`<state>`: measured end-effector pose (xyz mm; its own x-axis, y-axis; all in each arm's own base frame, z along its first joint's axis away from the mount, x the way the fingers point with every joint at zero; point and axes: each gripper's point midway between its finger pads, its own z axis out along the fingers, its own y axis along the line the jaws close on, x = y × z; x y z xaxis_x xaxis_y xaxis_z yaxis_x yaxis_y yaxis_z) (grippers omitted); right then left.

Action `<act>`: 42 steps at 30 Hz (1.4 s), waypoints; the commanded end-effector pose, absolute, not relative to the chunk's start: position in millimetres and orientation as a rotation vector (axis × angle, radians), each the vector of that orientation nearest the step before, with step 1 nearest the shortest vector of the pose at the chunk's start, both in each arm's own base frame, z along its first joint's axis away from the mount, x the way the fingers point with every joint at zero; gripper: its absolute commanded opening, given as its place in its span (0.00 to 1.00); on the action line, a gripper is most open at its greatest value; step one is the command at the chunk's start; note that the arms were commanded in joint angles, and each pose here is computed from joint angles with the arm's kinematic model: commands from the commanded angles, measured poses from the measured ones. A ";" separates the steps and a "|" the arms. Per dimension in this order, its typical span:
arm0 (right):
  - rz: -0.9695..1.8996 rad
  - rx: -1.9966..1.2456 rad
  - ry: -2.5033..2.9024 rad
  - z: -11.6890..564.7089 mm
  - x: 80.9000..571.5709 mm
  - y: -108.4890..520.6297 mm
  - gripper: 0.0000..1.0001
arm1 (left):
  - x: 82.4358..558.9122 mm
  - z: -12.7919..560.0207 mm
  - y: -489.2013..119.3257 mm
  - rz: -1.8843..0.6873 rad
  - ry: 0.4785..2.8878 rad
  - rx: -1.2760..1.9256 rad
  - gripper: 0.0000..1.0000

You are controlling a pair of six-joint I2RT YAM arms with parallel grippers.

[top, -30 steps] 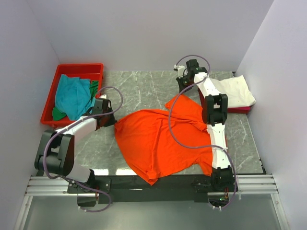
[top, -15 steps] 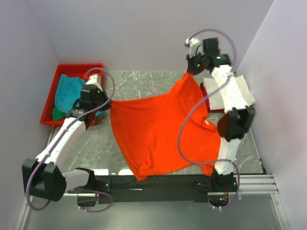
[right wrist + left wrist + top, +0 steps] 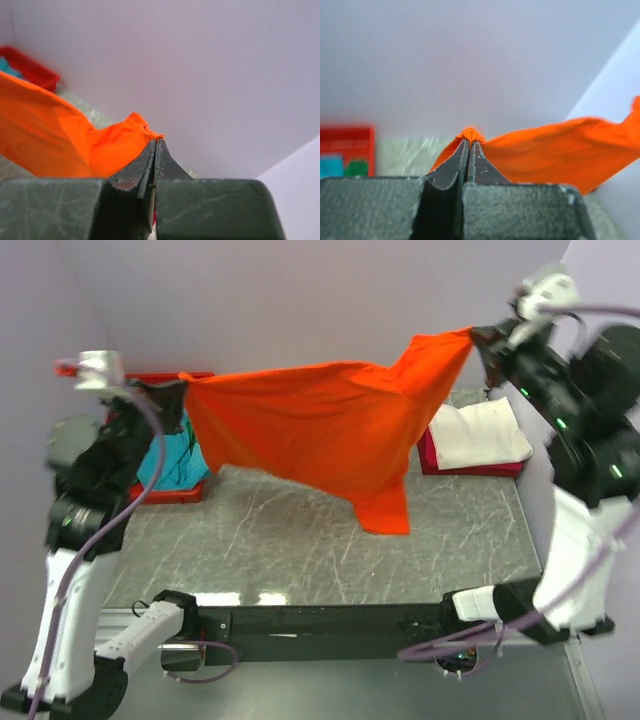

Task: Fold and stack the t-shirts
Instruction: Flatten the tshirt out

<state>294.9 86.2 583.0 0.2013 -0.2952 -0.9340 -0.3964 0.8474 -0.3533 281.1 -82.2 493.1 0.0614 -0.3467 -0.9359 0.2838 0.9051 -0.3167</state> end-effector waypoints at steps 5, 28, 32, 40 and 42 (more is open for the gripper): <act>0.020 -0.418 1.030 682.7 153.7 51.2 0.00 | 172.3 609.4 -90.9 -0.631 1.057 0.126 0.00; 0.049 -0.441 1.379 561.6 334.6 66.4 0.00 | 242.3 471.4 -74.3 -0.532 1.288 -0.068 0.00; 0.168 -0.526 1.572 462.9 404.9 87.9 0.00 | 292.5 358.4 -52.9 -0.406 1.492 -0.282 0.00; 0.334 -0.596 1.897 281.9 548.4 131.9 0.00 | 384.8 173.8 -32.7 -0.193 1.878 -0.525 0.00; 0.330 -0.587 1.973 239.1 575.8 137.2 0.00 | 411.0 161.6 -32.3 -0.153 1.907 -0.515 0.00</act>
